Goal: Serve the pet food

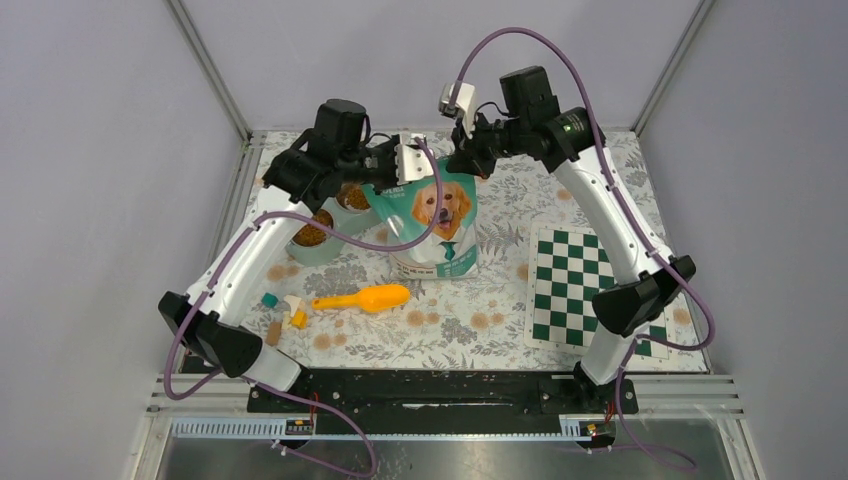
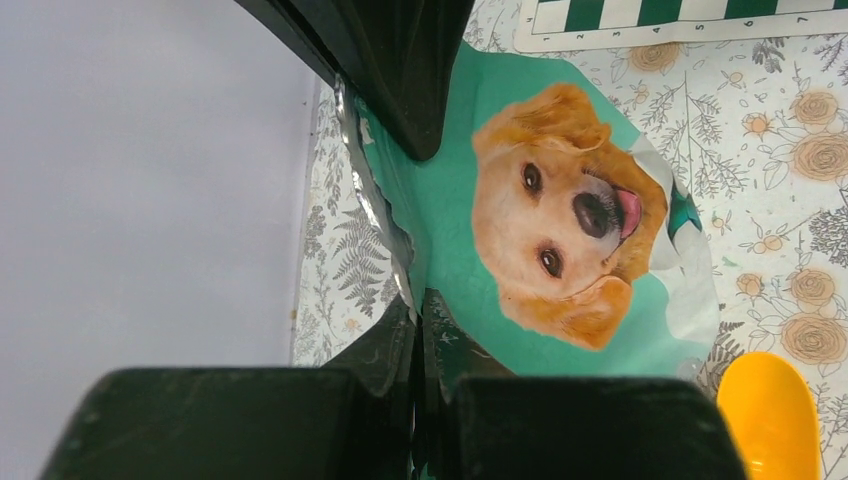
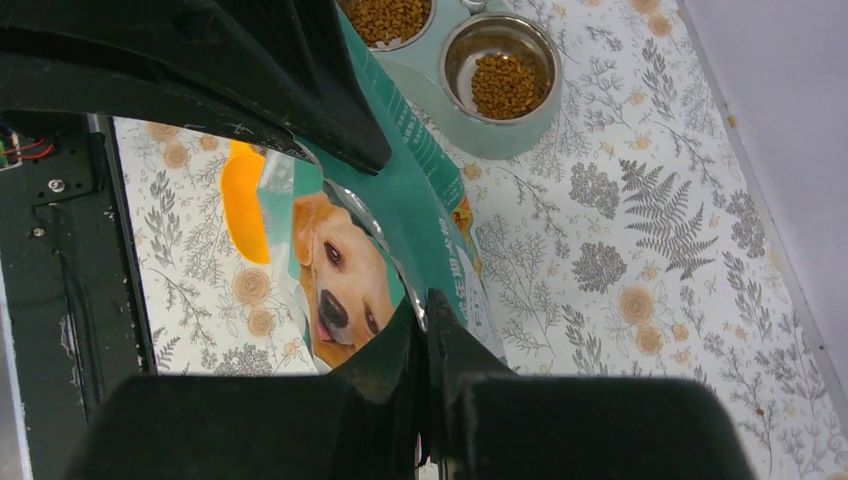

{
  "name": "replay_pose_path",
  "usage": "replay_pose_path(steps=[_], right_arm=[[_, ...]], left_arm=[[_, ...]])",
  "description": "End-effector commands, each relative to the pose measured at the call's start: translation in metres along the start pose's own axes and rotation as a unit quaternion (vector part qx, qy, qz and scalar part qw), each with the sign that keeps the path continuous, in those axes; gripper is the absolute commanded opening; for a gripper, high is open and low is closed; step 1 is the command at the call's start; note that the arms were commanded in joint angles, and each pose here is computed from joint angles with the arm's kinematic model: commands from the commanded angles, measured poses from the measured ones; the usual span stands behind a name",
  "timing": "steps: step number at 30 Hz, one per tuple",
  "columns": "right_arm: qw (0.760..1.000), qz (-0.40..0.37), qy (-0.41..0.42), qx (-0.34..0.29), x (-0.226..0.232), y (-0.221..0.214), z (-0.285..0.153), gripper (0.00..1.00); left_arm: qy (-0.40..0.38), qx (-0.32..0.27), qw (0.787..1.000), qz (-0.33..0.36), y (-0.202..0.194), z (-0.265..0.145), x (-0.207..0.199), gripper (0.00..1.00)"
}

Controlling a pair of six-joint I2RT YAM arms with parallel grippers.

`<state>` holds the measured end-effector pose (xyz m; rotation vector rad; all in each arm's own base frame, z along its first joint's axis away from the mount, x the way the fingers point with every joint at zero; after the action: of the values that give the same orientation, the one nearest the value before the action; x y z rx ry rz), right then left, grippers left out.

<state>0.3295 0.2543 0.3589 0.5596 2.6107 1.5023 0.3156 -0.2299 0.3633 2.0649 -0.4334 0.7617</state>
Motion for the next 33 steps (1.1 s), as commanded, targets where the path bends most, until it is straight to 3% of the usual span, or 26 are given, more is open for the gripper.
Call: replay_pose_path(steps=[1, 9, 13, 17, 22, 33], right_arm=[[0.994, -0.01, -0.096, -0.043, -0.001, 0.014, -0.028, 0.0], [0.94, 0.02, -0.294, -0.172, -0.025, 0.017, -0.084, 0.0], [0.89, 0.049, -0.393, -0.227, -0.038, 0.018, -0.115, 0.0], [0.859, 0.058, -0.438, -0.259, -0.039, 0.023, -0.139, 0.0], [0.831, 0.058, -0.468, -0.294, -0.03, 0.028, -0.166, 0.0], [0.816, 0.036, -0.488, -0.307, -0.019, 0.024, -0.187, 0.0]], left_arm=[[0.063, 0.043, 0.996, 0.041, 0.001, -0.029, 0.015, 0.0], [0.019, 0.234, 0.972, 0.024, -0.052, -0.057, -0.004, 0.0], [0.021, 0.279, 0.959, 0.032, -0.062, -0.067, -0.004, 0.0], [0.029, 0.325, 0.945, 0.037, -0.072, -0.079, -0.001, 0.0], [0.041, 0.348, 0.936, 0.04, -0.074, -0.09, 0.003, 0.0], [0.054, 0.359, 0.931, 0.032, -0.077, -0.111, 0.006, 0.0]])
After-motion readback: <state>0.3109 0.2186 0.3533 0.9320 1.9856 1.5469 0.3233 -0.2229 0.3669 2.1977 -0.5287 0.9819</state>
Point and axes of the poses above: each gripper's point midway between its finger pads, its own z axis out along the fingers, its own x axis along the line the jaws close on, y = z × x, the point moved 4 cm from there along -z, back along the fingers, and after that the axes turned 11 degrees about z, right-handed, at the moved point
